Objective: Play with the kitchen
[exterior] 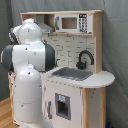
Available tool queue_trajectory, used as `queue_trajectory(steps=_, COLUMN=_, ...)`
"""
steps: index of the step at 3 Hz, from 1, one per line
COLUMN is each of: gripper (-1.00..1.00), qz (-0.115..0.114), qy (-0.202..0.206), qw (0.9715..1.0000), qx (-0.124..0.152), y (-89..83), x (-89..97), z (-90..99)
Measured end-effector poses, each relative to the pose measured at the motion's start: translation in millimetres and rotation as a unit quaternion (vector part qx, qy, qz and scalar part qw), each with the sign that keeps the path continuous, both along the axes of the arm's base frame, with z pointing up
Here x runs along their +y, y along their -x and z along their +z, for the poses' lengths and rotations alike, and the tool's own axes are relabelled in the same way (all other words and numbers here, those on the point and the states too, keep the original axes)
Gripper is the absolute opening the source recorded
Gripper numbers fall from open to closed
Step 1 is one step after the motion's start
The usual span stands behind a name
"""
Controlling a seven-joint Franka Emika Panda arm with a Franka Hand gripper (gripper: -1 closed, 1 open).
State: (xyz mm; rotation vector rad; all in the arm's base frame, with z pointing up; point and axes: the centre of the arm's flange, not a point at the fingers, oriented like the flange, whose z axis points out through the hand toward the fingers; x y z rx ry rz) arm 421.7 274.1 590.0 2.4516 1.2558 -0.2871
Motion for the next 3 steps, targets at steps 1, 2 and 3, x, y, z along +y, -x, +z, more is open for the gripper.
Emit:
queue_trajectory(steps=1, gripper=-1.0, qz=-0.025, qy=0.0, qw=0.9995, qx=-0.017, y=-27.0, x=-16.1, z=-11.1)
queue_trajectory(steps=2, gripper=-1.0, qz=-0.055, qy=-0.005, qw=0.9983, qx=-0.02, y=-50.9, x=-49.8, z=-29.3)
queue_trajectory(steps=3, gripper=-1.0, qz=-0.059, qy=-0.017, qw=0.9977, qx=-0.028, y=-62.3, x=-62.7, z=-49.0)
